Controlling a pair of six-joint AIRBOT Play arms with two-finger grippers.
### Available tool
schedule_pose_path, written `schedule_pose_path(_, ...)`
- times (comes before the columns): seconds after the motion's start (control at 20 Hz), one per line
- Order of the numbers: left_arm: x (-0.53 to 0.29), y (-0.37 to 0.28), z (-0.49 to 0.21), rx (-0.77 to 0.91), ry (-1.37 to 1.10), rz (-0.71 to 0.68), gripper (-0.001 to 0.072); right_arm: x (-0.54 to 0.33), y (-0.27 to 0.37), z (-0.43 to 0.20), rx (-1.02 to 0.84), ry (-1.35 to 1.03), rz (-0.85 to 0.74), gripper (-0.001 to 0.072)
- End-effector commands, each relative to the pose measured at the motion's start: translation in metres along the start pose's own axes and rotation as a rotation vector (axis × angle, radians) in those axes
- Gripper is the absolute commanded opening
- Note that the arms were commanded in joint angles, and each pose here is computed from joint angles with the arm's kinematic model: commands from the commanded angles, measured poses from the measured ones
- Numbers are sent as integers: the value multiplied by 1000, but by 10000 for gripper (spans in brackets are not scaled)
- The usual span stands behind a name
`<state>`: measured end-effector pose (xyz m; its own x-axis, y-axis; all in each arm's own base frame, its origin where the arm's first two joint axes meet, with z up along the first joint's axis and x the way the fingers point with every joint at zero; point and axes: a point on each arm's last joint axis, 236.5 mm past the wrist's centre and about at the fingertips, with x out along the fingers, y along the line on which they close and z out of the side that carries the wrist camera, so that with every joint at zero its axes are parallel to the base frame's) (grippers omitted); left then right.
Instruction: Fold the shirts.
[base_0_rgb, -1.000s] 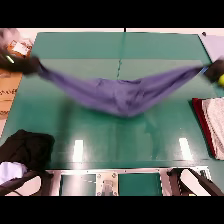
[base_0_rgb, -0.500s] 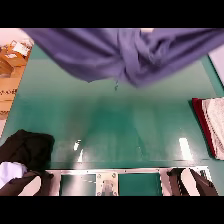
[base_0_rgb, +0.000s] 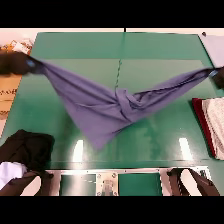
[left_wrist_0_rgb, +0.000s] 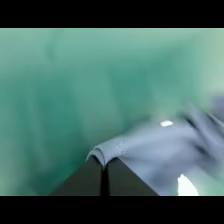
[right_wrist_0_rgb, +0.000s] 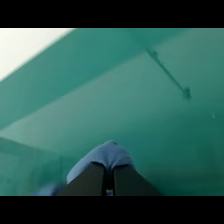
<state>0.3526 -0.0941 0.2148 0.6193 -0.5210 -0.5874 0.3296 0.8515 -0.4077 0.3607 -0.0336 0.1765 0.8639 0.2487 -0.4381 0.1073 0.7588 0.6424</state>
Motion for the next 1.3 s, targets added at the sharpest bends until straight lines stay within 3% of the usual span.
schedule_pose_path(0.0, 67, 16, -86, -187, 115, -116, 20, 55, -68, -65, 89, 170, -71, 16)
schedule_pose_path(0.15, 109, 24, -182, -294, 263, -100, 19, 82, -111, -106, 184, 309, -125, 45)
schedule_pose_path(0.25, 127, 29, -227, -337, 300, -63, 19, 89, -124, -111, 204, 339, -145, 407)
schedule_pose_path(0.3, 132, 31, -240, -351, 302, -48, 19, 88, -122, -104, 199, 337, -139, 464)
schedule_pose_path(0.45, 135, 33, -247, -349, 298, -34, 20, 75, -86, -94, 250, 400, -60, 465)
schedule_pose_path(0.6, 137, 38, -242, -346, 272, -15, 20, 89, -46, -131, 261, 496, -22, 468)
schedule_pose_path(0.75, 138, 39, -241, -345, 267, -13, 20, 140, -10, -169, 165, 481, -8, 513)
schedule_pose_path(1.0, 135, 31, -248, -332, 304, -40, 20, 199, 9, -210, -91, 518, 1, 505)
schedule_pose_path(1.25, 135, 31, -248, -332, 304, -41, 20, 219, 10, -243, 177, 620, -76, 506)
